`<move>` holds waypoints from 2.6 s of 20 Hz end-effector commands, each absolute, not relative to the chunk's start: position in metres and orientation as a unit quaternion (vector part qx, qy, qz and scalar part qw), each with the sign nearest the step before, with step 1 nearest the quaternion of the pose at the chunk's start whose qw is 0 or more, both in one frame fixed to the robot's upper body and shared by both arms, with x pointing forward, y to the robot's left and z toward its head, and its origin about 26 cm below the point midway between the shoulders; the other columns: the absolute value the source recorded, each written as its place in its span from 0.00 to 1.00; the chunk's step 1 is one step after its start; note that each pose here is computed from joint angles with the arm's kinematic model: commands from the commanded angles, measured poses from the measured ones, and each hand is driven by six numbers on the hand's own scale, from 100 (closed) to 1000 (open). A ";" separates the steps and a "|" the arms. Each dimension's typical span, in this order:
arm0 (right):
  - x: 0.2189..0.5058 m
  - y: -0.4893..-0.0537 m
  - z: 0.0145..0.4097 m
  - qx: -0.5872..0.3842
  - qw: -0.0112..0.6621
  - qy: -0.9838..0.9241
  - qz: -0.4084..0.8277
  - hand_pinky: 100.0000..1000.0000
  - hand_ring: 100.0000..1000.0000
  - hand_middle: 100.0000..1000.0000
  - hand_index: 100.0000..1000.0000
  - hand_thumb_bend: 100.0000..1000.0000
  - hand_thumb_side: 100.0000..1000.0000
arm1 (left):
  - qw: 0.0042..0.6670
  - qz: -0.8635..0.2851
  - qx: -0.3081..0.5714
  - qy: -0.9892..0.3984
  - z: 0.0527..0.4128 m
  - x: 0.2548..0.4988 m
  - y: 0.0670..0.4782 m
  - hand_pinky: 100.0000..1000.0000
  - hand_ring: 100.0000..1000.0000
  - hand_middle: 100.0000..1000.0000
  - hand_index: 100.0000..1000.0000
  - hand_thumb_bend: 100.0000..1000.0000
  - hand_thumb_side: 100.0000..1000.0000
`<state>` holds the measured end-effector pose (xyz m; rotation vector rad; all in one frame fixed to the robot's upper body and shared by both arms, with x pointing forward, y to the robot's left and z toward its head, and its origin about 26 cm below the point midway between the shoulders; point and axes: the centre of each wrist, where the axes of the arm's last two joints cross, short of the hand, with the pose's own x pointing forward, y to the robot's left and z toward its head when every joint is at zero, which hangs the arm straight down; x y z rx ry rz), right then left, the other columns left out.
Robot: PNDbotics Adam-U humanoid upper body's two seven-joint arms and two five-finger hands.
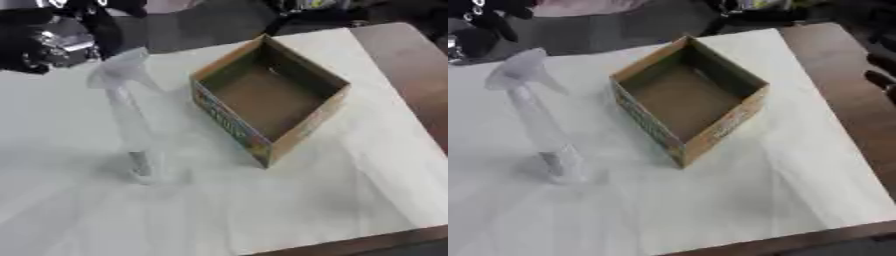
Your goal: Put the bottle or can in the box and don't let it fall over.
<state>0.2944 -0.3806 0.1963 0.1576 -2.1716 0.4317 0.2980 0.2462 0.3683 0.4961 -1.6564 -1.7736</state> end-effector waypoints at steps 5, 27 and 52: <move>0.294 -0.383 0.206 0.051 0.438 -0.879 0.184 1.00 1.00 1.00 0.99 0.00 0.52 | 0.321 -0.674 0.223 -0.627 0.375 0.306 0.255 0.80 0.87 1.00 0.97 0.00 0.93; 0.295 -0.380 0.206 0.050 0.437 -0.879 0.185 1.00 1.00 1.00 0.99 0.00 0.55 | 0.331 -0.709 0.223 -0.582 0.365 0.316 0.262 0.78 0.91 1.00 0.98 0.00 1.00; 0.296 -0.379 0.204 0.051 0.439 -0.878 0.186 1.00 1.00 1.00 0.99 0.00 0.56 | 0.337 -0.715 0.243 -0.562 0.357 0.334 0.263 0.66 0.62 0.72 0.88 0.01 0.83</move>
